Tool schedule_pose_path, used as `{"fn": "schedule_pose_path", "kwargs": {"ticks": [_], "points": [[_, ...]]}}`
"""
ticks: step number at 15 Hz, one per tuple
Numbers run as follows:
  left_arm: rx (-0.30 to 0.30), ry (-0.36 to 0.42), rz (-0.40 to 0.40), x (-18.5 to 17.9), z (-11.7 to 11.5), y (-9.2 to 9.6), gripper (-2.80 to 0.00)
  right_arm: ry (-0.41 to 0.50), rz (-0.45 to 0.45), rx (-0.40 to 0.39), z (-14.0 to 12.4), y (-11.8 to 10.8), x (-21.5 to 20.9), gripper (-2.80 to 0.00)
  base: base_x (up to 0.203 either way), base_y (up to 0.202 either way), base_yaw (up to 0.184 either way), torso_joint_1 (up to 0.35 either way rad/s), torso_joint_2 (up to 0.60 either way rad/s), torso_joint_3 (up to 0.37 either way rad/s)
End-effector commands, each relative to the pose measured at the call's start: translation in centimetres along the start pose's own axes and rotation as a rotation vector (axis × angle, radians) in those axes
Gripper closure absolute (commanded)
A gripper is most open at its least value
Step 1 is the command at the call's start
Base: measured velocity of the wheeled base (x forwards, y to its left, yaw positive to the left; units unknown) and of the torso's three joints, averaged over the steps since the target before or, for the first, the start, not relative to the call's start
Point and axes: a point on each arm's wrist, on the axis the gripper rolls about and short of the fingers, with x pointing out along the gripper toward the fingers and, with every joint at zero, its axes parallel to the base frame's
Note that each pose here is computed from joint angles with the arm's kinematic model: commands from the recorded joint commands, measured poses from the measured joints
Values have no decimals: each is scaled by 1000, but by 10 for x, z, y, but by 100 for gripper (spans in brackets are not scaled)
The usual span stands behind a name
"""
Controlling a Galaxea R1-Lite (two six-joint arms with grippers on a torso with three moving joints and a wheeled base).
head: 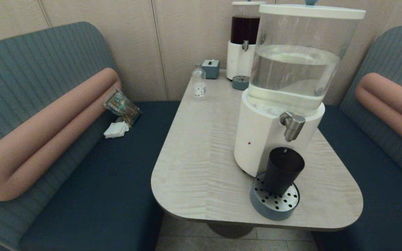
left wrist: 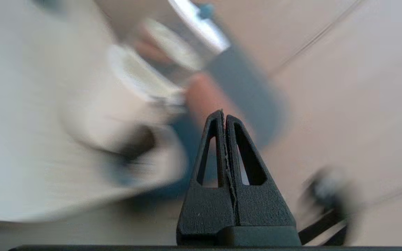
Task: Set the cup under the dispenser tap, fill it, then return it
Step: Turn off the faucet
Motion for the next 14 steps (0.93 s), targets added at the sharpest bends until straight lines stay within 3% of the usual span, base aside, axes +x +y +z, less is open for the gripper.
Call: {"fn": "schedule_pose_path", "kwargs": {"ticks": [1, 4, 5, 7, 10, 12, 14], "points": [[-456, 17, -10, 39, 16, 42, 0, 12, 2, 0, -4, 0, 1, 0, 0, 0, 0, 0, 0, 0], [-628, 105, 33, 80, -10, 127, 0, 12, 2, 0, -4, 0, 1, 0, 0, 0, 0, 0, 0, 0], [-664, 137, 45, 89, -22, 147, 0, 12, 2, 0, -4, 0, 1, 0, 0, 0, 0, 0, 0, 0], [-694, 240, 10, 108, -49, 160, 0, 12, 2, 0, -4, 0, 1, 0, 0, 0, 0, 0, 0, 0], [-697, 309, -31, 137, -83, 174, 0, 12, 2, 0, -4, 0, 1, 0, 0, 0, 0, 0, 0, 0], [-674, 286, -21, 161, -108, 181, 0, 12, 2, 0, -4, 0, 1, 0, 0, 0, 0, 0, 0, 0], [-605, 249, 7, 185, -136, 177, 0, 12, 2, 0, -4, 0, 1, 0, 0, 0, 0, 0, 0, 0]]}}
